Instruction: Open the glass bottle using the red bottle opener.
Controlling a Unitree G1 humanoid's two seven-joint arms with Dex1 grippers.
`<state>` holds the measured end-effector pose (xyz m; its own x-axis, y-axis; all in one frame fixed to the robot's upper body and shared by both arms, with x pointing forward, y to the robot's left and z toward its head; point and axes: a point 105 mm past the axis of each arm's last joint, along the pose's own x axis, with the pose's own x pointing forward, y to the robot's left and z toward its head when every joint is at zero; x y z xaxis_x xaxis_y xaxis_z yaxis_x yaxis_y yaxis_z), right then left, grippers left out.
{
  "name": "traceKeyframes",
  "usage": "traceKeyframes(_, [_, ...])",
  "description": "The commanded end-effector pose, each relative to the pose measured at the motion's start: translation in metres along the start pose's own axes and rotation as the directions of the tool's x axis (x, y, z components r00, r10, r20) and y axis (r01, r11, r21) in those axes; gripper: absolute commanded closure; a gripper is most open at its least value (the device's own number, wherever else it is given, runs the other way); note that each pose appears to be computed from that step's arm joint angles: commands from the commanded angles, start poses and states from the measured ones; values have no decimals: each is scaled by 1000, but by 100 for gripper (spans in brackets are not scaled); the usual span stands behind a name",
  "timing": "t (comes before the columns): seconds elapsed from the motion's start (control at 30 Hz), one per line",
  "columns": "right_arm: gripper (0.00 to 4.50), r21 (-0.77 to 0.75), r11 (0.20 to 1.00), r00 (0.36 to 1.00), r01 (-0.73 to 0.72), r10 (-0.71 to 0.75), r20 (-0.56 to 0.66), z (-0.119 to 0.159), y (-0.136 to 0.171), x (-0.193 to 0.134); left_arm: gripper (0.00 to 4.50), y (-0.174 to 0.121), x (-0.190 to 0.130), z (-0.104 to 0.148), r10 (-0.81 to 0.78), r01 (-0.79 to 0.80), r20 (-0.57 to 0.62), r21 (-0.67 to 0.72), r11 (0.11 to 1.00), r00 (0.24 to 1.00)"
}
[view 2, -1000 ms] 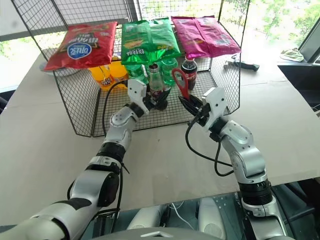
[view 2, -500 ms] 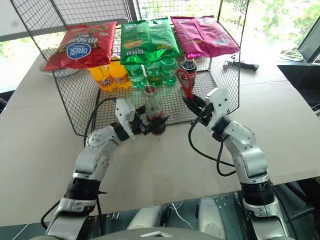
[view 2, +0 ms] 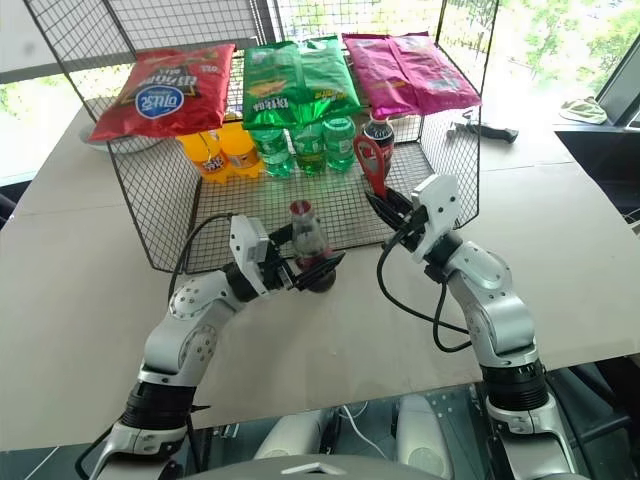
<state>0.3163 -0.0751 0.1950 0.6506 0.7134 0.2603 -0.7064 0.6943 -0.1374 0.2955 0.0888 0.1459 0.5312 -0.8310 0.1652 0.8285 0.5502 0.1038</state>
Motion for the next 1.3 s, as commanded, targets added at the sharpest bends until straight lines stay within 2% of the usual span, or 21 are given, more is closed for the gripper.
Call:
traceKeyframes(0.03, [450,-29,1000,999,-4,5,43,12,-1,2,5,-8,0,17,-32,29,72,42,999,997])
traceKeyframes(0.2, [450,-29,1000,999,-10,11,41,11,-1,3,5,-12,-2,30,-57,53,145,34,998,988])
traceKeyframes(0.43, [450,-29,999,999,-14,15,39,10,-2,3,5,-16,-3,36,-77,67,174,62,996,982])
traceKeyframes(0.73, [450,-25,999,999,-21,22,39,9,-1,4,5,-10,-6,45,-28,7,225,96,995,974])
traceKeyframes(1.13, [450,-27,999,999,-35,36,33,8,1,5,5,-11,-11,25,-40,22,135,126,992,990])
traceKeyframes(1.27, [450,-29,999,999,-36,37,36,8,1,5,5,-7,-12,27,-21,3,160,110,994,987])
traceKeyframes(1.3, [450,-30,999,999,-36,38,37,9,1,6,28,-7,-12,27,-25,6,156,117,993,987])
